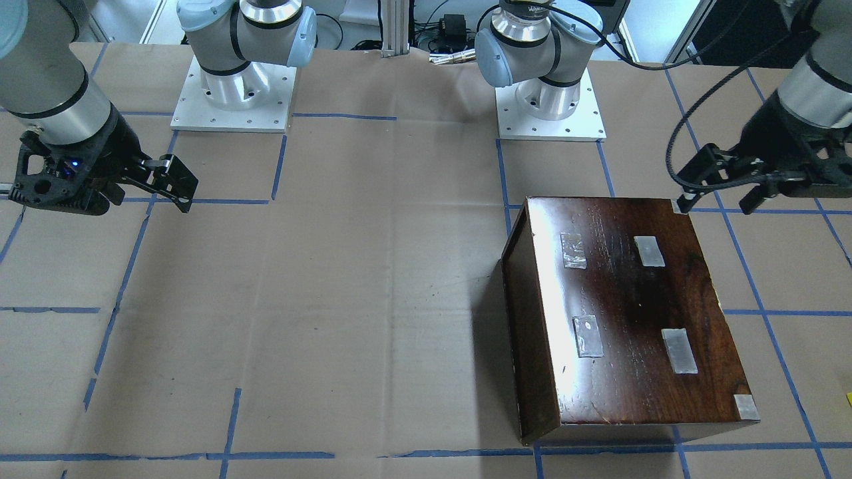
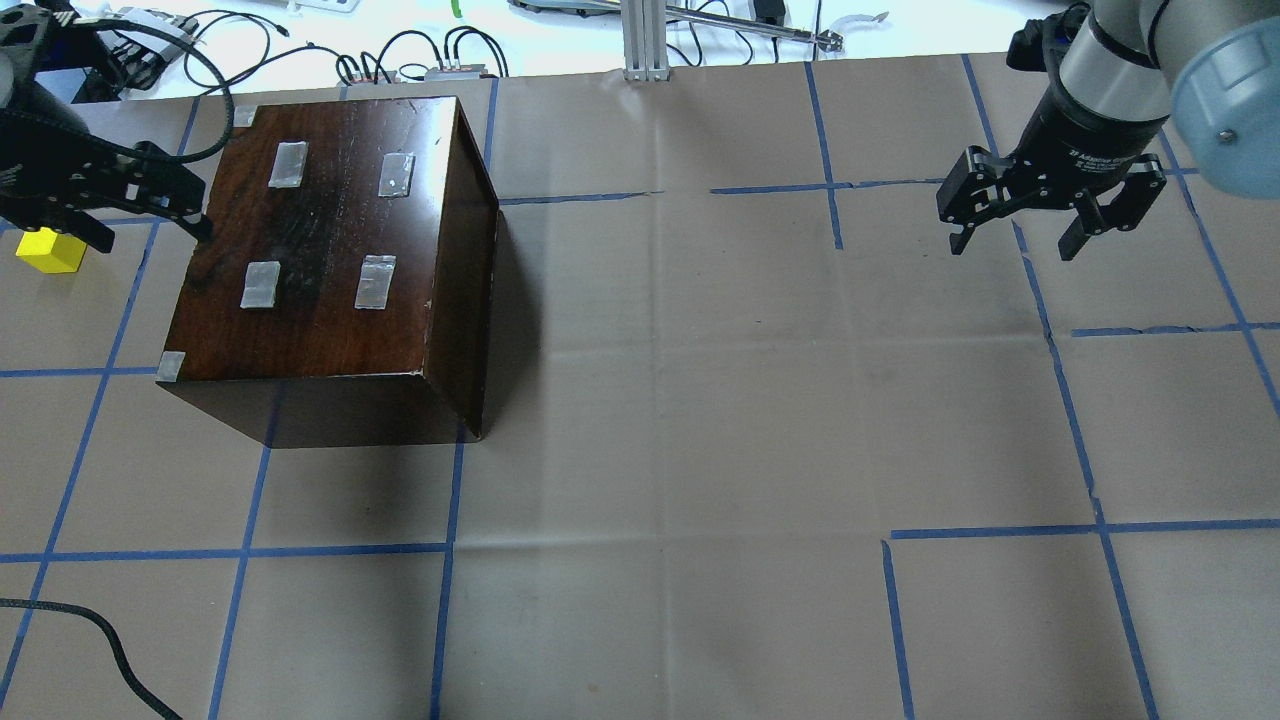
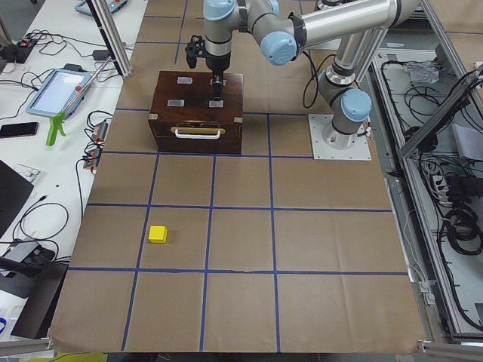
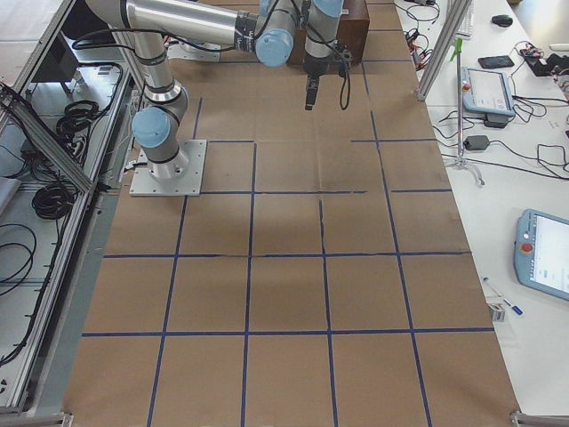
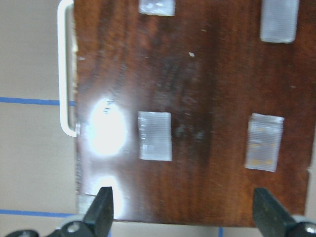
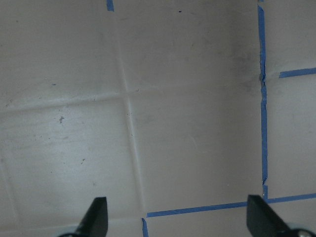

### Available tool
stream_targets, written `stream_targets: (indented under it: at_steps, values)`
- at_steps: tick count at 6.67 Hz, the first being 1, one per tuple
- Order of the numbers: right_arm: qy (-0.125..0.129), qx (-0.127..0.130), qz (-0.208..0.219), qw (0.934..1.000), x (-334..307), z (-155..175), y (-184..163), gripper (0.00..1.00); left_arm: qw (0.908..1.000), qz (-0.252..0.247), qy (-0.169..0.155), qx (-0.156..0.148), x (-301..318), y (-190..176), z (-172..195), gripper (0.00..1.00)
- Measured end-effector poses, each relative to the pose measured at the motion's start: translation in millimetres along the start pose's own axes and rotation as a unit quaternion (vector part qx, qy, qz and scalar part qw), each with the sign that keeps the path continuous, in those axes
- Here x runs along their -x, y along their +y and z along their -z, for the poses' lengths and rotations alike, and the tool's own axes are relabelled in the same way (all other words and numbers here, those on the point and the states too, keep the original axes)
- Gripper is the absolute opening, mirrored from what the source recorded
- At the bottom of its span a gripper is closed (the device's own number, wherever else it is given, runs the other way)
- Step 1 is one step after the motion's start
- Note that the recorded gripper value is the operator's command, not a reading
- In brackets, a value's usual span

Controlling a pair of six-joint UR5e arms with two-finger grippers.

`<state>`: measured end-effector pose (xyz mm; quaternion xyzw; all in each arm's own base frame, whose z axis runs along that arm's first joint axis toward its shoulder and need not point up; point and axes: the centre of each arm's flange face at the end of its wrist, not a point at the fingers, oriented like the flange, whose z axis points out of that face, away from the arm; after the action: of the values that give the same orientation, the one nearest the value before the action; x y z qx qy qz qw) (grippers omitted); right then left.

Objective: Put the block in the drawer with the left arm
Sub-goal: 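Move the left gripper off the cabinet top toward the drawer handle, then lower the left gripper and grasp the white drawer handle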

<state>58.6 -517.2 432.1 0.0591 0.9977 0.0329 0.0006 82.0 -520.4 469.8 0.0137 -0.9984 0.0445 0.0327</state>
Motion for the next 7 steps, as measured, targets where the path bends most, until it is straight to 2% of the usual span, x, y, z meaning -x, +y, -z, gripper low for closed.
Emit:
stream_targets:
  at_steps: [3,5,7]
  values:
    - [0.0,0.0,0.0,1.0,0,0,0,1.0,0.9984,-0.005,0.05,-0.025,100,-36,-20,0.99]
    - [0.0,0.0,0.0,1.0,0,0,0,1.0,0.9958,-0.006,0.088,-0.021,139,-62,-45,0.99]
    - [0.0,0.0,-0.001,1.0,0,0,0,1.0,0.9933,-0.006,0.115,-0.009,152,-72,-74,0.99]
